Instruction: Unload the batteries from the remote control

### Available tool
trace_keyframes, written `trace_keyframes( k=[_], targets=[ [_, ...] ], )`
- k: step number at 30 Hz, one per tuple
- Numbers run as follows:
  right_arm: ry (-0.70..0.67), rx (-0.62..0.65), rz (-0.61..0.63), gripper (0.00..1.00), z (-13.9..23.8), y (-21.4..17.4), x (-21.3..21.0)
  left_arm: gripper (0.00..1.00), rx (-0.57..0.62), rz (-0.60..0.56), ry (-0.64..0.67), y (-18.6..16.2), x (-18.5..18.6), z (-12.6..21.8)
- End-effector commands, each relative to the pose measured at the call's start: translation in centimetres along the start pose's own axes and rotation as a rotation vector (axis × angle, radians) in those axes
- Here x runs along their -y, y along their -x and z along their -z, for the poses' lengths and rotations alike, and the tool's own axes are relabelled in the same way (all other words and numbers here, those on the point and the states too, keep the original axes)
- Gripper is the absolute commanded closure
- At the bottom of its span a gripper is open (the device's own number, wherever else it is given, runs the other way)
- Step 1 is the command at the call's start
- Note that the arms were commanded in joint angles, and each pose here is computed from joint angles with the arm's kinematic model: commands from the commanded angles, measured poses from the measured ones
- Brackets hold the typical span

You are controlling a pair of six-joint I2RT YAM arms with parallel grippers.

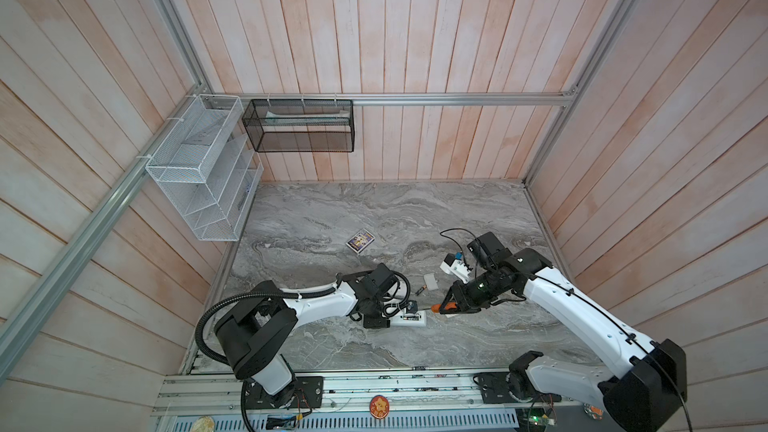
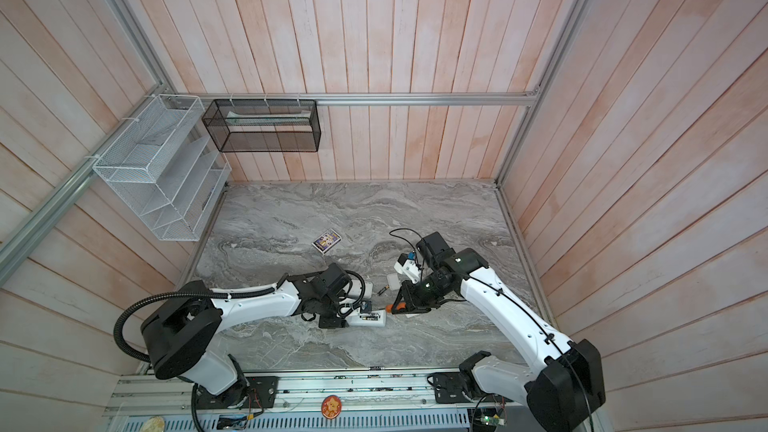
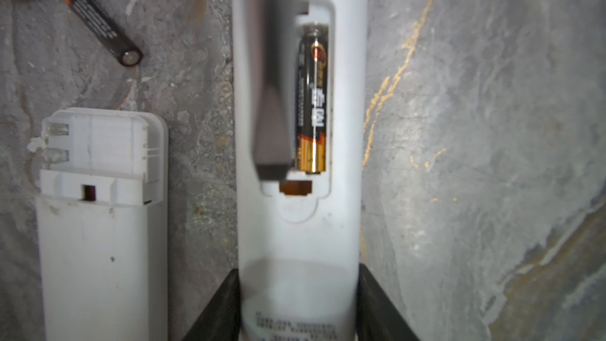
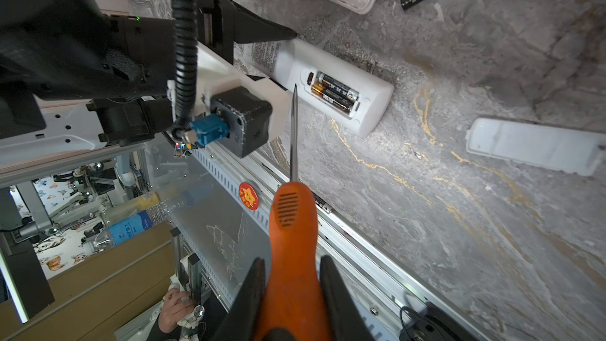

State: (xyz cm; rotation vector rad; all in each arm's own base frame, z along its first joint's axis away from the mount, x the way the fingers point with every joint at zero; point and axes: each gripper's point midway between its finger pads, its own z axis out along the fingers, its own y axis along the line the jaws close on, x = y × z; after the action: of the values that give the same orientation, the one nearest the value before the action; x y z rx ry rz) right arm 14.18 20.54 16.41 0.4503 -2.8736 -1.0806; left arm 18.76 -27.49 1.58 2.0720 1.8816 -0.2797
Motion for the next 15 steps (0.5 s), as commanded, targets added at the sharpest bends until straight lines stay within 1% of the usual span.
trace_keyframes(
  k=[1,3,5,7,15],
  targets=[
    [0.012,0.008,0.032,1.0,0.5,0.3,-0.7,0.99,-0.165,0.004,-0.153,-4.7,4.4,-3.1],
    [-0.043,0.0,0.009,1.0,0.4,0.2,0.3,0.99,-0.164,0.004,-0.153,-4.7,4.4,-3.1],
    [-0.133,-0.011,-0.024,1.0,0.6,0.0,1.8,0.99,-0.164,0.004,-0.153,-4.7,4.4,-3.1],
    [-0.171,-0.027,-0.041,1.0,0.7,-0.2,2.4,0.99,-0.165,0.005,-0.154,-4.8,4.4,-3.1],
    [-0.202,-0.052,-0.045,1.0,0.7,-0.6,3.0,1.0,-0.166,0.001,-0.155,-4.7,4.4,-3.2]
  ],
)
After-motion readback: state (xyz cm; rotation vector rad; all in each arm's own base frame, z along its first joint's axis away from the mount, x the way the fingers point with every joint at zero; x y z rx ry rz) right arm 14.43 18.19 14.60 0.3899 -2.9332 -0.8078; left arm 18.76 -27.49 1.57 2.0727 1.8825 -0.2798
